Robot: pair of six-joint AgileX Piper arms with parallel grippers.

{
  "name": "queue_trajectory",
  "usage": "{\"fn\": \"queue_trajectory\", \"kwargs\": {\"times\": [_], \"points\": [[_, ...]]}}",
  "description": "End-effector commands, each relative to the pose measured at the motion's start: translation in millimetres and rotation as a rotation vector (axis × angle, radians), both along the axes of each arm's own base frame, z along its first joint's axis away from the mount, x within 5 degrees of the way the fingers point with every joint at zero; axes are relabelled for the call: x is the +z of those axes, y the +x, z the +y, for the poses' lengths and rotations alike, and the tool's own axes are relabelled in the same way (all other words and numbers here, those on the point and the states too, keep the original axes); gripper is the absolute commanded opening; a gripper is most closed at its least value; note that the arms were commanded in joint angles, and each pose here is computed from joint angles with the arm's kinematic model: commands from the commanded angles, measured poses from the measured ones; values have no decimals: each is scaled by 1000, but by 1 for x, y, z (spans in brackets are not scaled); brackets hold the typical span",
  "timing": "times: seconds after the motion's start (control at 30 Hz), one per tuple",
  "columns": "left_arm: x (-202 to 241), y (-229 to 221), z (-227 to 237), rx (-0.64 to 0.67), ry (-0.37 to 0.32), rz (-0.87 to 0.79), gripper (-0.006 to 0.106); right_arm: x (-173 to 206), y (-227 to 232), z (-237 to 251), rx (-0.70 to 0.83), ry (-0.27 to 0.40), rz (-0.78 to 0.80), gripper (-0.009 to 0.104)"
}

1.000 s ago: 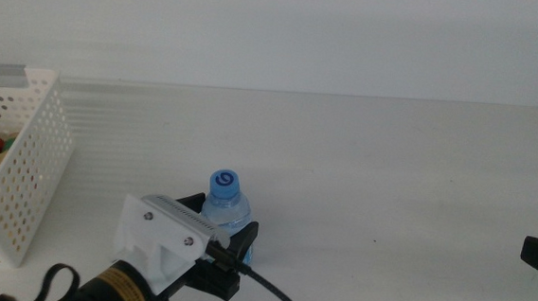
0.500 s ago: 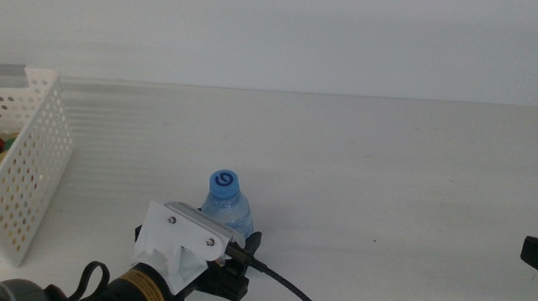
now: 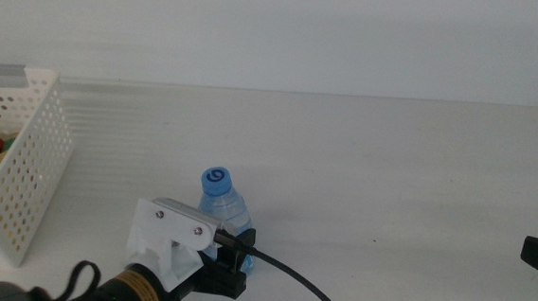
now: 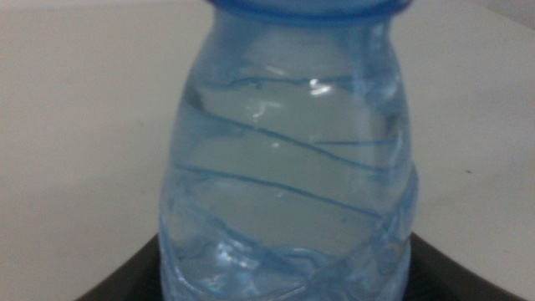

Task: Use arms to grab the bottles and put them into the dustbin to the left of the table.

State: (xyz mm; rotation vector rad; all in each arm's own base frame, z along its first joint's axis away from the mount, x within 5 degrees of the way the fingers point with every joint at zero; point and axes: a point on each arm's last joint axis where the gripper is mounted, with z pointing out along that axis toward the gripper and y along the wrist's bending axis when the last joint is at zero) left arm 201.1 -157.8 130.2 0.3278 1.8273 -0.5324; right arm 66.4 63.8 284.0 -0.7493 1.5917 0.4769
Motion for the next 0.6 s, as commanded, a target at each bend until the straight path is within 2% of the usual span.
{"fn": "queue_trajectory", "kwargs": {"times": [0.0, 0.23, 0.37, 0.57], "points": [[33, 1, -2, -1, -137, -124, -5, 16, 1, 1, 2, 60, -82, 77], [75, -11, 7, -30, -70, -147, -5, 16, 1, 1, 2, 60, -82, 77], [110, -13, 8, -45, -8, -114, -5, 16, 1, 1, 2, 60, -82, 77], [163, -7, 13, -98, 122, -25, -5, 16, 1, 1, 2, 60, -82, 77]]}}
